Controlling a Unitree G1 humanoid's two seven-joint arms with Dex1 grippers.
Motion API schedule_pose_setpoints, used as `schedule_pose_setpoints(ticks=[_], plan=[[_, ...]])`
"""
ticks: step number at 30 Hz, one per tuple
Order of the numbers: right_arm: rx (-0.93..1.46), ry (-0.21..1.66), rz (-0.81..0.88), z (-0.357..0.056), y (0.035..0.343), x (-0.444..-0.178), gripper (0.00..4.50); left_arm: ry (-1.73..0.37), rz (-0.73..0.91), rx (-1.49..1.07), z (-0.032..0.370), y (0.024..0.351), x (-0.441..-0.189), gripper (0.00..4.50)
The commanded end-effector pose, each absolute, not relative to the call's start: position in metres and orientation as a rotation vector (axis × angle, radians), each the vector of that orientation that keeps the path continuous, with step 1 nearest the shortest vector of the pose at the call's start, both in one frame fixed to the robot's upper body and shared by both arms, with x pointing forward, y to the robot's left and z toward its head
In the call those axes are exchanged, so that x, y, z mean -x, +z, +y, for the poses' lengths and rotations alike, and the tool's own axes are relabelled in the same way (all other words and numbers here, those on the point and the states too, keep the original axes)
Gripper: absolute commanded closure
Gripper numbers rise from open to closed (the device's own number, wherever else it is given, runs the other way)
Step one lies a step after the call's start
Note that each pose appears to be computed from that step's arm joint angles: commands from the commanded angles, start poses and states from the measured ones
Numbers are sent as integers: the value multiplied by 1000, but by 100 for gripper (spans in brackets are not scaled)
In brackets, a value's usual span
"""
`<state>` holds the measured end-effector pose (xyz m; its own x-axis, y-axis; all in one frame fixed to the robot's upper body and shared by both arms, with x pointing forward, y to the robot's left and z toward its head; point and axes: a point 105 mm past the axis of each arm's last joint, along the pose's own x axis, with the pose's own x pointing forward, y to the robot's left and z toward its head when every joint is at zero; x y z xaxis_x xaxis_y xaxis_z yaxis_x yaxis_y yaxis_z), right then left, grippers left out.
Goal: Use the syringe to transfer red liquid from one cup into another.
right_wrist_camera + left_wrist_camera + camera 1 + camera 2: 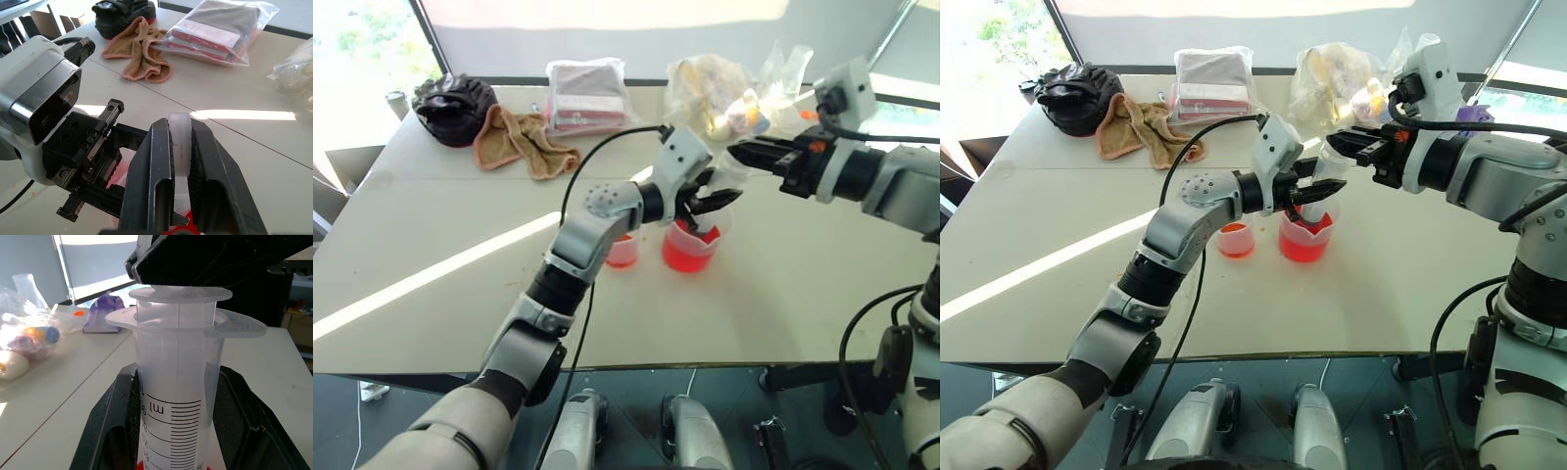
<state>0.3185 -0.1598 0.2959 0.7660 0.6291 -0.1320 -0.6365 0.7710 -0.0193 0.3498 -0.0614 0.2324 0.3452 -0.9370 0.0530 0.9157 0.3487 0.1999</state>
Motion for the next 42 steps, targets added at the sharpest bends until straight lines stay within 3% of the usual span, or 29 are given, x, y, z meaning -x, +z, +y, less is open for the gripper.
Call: schedule_pose_setpoints(ticks=[1, 21, 42], plan=[[53, 695, 59, -159, 313, -315, 448, -1210, -218, -125, -61, 245, -347, 302], [-29, 741, -65, -162, 351, -309, 448, -1214, -136, -88, -60, 223, -345, 302], [-43, 764, -93, -163, 363, -307, 448, -1221, -95, -67, -64, 216, -341, 302]])
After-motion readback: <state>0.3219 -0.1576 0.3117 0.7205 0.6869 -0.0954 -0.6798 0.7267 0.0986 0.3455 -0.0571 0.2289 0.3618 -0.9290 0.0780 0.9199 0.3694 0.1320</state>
